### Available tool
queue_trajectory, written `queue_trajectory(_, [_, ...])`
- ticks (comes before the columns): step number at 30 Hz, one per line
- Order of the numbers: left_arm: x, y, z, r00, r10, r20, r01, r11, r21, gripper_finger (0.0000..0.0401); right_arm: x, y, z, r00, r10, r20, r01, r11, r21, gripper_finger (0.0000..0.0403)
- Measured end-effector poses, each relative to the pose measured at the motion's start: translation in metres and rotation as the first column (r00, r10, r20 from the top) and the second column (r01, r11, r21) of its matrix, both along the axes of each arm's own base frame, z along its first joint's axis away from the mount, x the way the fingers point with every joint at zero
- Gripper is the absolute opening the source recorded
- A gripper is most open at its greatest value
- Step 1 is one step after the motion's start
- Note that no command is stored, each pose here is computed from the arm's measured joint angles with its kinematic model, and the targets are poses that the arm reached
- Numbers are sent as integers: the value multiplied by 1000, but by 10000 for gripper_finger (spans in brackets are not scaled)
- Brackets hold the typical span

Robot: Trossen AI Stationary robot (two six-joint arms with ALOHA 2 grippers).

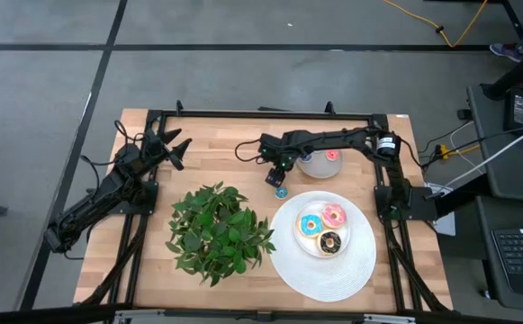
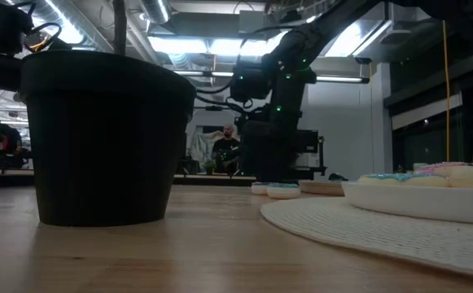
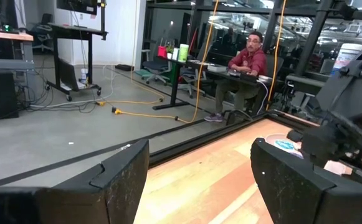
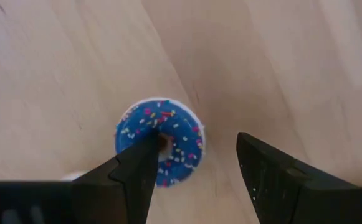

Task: Pick & Place donuts
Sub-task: Put the small dark blue donut onto the gray plate

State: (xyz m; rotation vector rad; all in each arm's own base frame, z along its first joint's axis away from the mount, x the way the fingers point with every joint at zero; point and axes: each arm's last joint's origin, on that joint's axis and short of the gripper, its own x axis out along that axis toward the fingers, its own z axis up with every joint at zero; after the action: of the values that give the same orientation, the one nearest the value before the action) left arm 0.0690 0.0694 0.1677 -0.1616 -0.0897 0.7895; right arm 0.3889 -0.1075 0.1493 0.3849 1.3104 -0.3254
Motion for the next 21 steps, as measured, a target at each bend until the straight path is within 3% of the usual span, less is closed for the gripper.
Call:
queue_trajectory(7, [0, 0, 0, 1000, 0, 2, 0, 1000, 1, 270, 1, 1, -2, 1000, 4, 6, -4, 1000, 1, 198])
queue_trajectory(21, [0, 0, 0, 1000, 0, 1, 0, 1000, 1, 270, 0, 1, 0, 1000, 2, 2, -2, 1000, 7, 63])
